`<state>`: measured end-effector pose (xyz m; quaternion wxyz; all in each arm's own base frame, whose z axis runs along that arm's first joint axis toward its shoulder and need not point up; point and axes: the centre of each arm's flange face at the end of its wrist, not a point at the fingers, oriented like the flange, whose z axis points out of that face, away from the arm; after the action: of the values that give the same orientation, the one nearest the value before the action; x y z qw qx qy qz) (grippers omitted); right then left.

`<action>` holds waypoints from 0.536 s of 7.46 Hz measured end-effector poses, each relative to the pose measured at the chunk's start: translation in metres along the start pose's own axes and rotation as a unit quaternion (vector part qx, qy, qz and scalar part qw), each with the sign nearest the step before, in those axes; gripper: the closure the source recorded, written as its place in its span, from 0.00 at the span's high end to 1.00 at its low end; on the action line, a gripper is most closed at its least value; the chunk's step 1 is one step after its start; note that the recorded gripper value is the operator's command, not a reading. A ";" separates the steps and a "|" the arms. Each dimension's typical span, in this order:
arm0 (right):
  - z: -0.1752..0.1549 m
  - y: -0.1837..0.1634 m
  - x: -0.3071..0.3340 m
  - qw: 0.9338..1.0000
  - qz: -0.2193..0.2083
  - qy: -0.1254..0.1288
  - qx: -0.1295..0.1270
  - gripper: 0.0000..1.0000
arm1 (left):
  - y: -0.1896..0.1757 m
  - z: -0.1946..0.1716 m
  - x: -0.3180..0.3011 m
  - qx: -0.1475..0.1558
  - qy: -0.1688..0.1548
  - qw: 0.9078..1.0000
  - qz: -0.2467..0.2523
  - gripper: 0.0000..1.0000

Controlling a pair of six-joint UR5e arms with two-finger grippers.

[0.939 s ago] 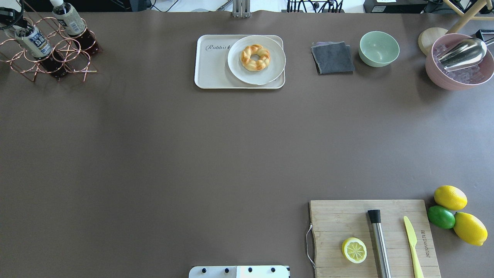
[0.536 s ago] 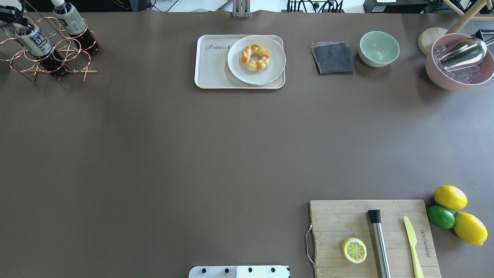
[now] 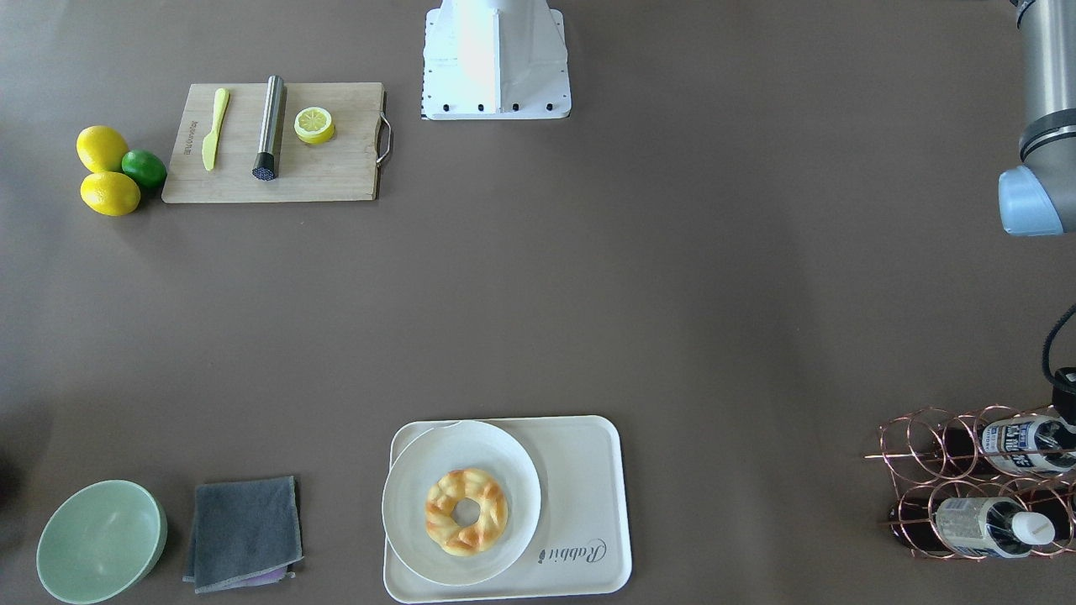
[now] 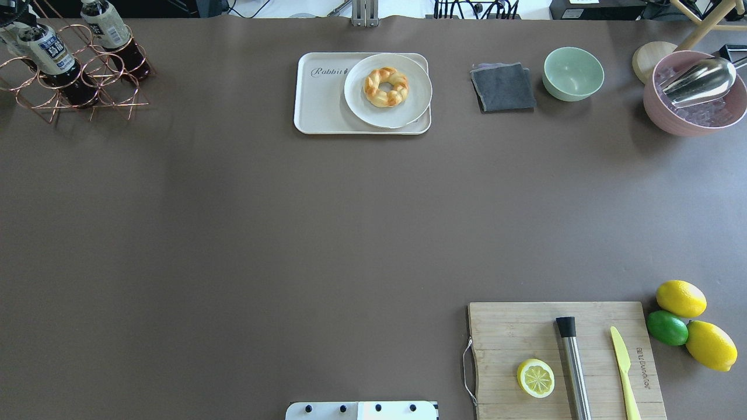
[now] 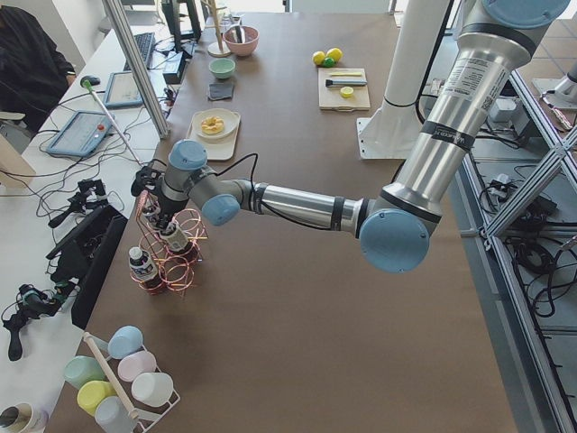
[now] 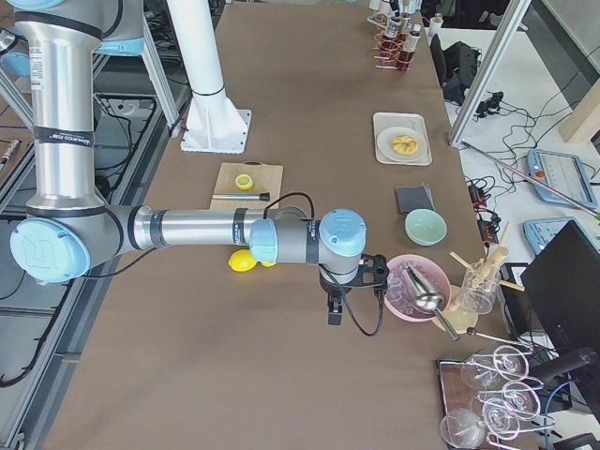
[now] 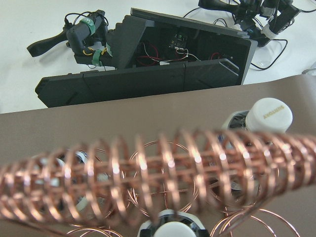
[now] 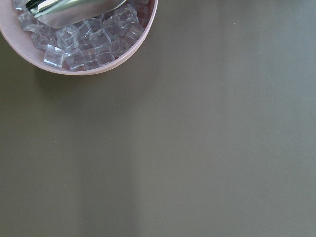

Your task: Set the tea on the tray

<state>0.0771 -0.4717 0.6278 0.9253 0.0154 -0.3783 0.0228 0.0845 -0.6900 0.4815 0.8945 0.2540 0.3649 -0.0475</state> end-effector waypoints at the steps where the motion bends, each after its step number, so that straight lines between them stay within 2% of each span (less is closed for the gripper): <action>1: 0.000 0.000 0.000 1.000 0.000 0.000 0.000 1.00 | -0.004 -0.003 0.000 0.001 -0.001 1.000 -0.001 0.00; 4: 0.002 0.003 0.002 1.000 0.002 0.000 -0.002 1.00 | -0.017 -0.020 0.000 -0.006 0.010 1.000 -0.011 0.00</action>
<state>0.0771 -0.4687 0.6304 0.9253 0.0128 -0.3782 0.0238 0.0676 -0.6948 0.4625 0.8917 0.2452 0.3767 -0.0530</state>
